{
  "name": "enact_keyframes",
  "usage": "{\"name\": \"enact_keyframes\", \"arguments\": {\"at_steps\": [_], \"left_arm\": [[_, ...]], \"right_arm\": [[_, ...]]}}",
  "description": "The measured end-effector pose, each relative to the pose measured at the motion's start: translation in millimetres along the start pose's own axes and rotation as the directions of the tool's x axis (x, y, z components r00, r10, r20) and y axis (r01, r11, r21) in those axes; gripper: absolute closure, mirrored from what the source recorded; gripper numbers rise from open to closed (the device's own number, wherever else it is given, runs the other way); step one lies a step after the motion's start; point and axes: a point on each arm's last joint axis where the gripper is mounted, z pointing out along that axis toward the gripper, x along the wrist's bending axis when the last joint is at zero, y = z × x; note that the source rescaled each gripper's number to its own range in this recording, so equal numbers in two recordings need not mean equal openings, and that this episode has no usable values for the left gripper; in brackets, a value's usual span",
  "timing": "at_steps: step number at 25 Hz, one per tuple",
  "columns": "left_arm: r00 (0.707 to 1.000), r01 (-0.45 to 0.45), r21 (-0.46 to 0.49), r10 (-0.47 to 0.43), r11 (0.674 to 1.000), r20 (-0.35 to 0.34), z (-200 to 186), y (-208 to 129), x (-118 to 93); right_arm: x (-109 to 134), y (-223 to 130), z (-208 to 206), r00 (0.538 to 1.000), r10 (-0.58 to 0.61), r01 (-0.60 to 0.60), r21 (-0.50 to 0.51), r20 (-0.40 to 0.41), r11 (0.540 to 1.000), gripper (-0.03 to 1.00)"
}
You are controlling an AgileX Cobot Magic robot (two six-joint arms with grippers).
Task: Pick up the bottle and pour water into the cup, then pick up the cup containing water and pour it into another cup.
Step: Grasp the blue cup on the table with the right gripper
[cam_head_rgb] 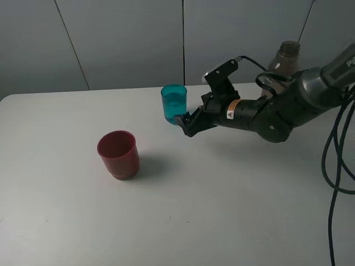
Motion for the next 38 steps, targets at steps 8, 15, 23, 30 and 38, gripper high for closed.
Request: {"name": "enact_keyframes", "arguments": {"at_steps": [8, 15, 23, 30, 38], "left_arm": [[1.000, 0.000, 0.000, 0.000, 1.000, 0.000, 0, 0, 0], [1.000, 0.000, 0.000, 0.000, 1.000, 0.000, 0, 0, 0], [1.000, 0.000, 0.000, 0.000, 1.000, 0.000, 0, 0, 0], [1.000, 0.000, 0.000, 0.000, 1.000, 0.000, 0, 0, 0], [1.000, 0.000, 0.000, 0.000, 1.000, 0.000, 0, 0, 0]], "right_arm": [[-6, -4, 31, 1.000, -0.001, 0.001, -0.012, 0.002, 1.000, -0.03], [-9, -7, 49, 1.000, -0.003, 0.003, -0.018, 0.003, 1.000, -0.03], [-12, -4, 63, 1.000, -0.021, 0.021, -0.058, -0.005, 0.998, -0.03], [-8, -10, 76, 0.999, -0.016, 0.014, -0.068, -0.028, 0.998, -0.03], [-5, -13, 90, 0.999, -0.017, 0.014, -0.086, -0.038, 0.996, -0.03]]}}
